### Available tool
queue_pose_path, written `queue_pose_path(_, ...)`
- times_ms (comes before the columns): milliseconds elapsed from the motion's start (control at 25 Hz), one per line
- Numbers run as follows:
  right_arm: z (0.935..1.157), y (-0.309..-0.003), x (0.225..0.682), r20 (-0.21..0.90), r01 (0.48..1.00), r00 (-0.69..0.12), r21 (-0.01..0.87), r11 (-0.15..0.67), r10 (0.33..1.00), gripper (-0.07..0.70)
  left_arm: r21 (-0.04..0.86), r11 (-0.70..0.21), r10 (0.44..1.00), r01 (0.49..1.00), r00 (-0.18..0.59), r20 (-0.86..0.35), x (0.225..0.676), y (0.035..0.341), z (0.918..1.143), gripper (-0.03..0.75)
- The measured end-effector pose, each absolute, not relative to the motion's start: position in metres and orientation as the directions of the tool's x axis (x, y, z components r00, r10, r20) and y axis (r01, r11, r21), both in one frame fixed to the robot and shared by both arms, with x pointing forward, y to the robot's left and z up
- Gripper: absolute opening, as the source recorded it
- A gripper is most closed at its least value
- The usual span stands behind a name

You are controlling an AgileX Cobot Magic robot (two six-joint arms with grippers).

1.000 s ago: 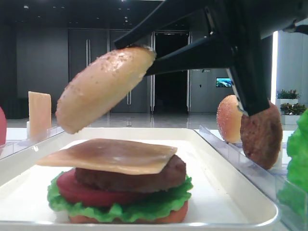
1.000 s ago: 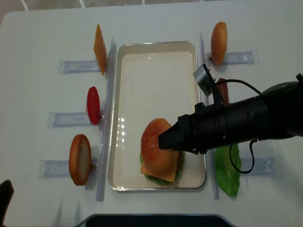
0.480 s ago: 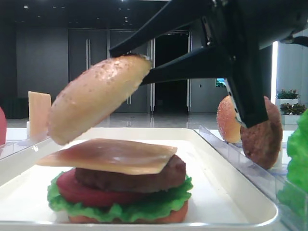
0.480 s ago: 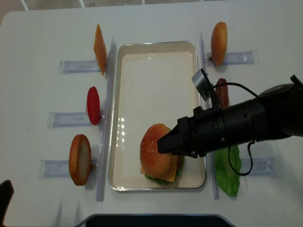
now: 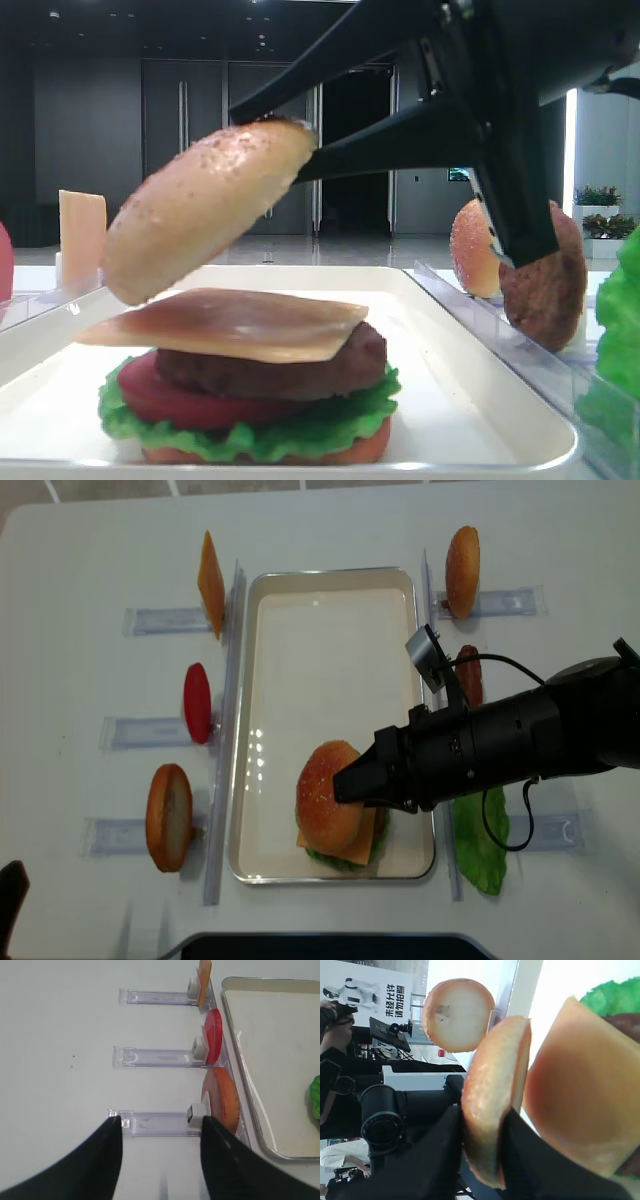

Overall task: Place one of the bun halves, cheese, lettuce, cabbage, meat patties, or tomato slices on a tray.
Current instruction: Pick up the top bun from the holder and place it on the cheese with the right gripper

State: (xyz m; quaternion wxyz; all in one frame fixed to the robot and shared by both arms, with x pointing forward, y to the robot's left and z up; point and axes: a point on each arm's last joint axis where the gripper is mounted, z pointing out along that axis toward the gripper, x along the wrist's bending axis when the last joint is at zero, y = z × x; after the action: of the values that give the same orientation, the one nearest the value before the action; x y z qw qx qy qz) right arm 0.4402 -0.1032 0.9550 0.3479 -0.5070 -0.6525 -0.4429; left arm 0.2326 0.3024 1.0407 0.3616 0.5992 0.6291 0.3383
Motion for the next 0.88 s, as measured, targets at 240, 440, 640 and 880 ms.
queue_pose_path(240, 0.9539, -0.1037, 0.4409, 0.897, 0.969, -0.245, 0.228, 0.09, 0.367, 0.26, 0.859, 0.053, 0.999, 0.509, -0.02, -0.05, 0.2326, 0.3024, 1.0407, 0.391)
queue_pose_path(440, 0.9517, -0.1046, 0.4412, 0.885, 0.967, -0.254, 0.235, 0.096, 0.39, 0.269, 0.859, 0.053, 0.999, 0.509, -0.02, -0.05, 0.2326, 0.3024, 1.0407, 0.391)
queue_pose_path(640, 0.9491, -0.1057, 0.4423, 0.869, 0.965, -0.261, 0.243, 0.096, 0.42, 0.272, 0.859, 0.053, 0.999, 0.509, -0.02, -0.05, 0.2326, 0.3024, 1.0407, 0.391)
queue_pose_path(880, 0.9468, -0.1098, 0.4455, 0.856, 0.966, -0.258, 0.246, 0.086, 0.449, 0.318, 0.859, 0.053, 0.999, 0.509, -0.02, -0.05, 0.2326, 0.3024, 1.0407, 0.391)
